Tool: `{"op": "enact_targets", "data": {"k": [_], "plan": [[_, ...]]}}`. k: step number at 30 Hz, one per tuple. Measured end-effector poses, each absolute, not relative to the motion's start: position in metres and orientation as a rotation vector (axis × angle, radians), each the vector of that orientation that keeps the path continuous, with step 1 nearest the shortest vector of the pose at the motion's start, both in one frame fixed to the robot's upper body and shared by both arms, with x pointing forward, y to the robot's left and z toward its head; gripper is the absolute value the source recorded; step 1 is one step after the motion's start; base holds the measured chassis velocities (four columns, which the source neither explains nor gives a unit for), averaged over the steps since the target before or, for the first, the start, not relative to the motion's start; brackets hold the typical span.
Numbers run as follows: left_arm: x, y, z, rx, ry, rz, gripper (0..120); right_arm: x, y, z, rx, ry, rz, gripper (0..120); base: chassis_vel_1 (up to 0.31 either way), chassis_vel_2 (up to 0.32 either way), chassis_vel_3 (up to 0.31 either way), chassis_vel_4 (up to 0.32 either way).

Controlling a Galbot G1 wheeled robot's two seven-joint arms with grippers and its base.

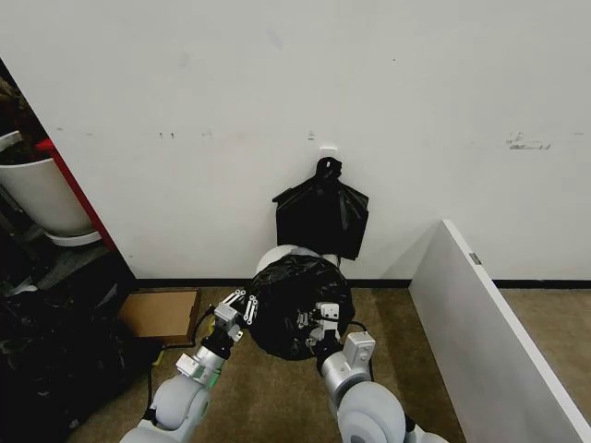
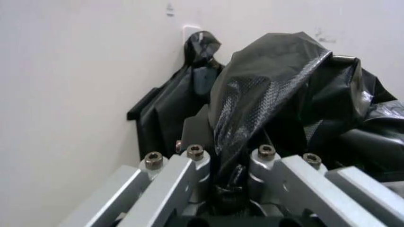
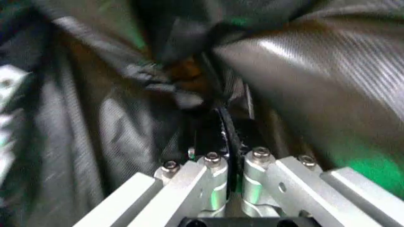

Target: Place the garbage bag over the trash bin.

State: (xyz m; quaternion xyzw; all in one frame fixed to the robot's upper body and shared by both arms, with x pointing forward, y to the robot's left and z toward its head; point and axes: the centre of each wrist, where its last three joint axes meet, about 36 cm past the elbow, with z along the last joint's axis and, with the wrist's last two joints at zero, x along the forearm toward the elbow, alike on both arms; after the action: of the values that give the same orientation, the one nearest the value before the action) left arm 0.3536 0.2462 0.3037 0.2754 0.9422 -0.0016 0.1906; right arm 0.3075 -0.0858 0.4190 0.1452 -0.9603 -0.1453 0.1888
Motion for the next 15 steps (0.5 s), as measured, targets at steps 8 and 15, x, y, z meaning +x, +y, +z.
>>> {"op": "enact_targets", "data": {"k": [8,15], "plan": [[0.341,0.247,0.303,0.835,2.631,-0.006,4,0.329,-0.084,0.415,0.322,-2.709,-0.393,0,0.0,0.0,0.0,0.0],[0.336,0.246,0.304,0.852,2.621,-0.005,4,0.343,-0.083,0.41,0.272,-2.69,-0.4,0,0.0,0.0,0.0,0.0]]}}
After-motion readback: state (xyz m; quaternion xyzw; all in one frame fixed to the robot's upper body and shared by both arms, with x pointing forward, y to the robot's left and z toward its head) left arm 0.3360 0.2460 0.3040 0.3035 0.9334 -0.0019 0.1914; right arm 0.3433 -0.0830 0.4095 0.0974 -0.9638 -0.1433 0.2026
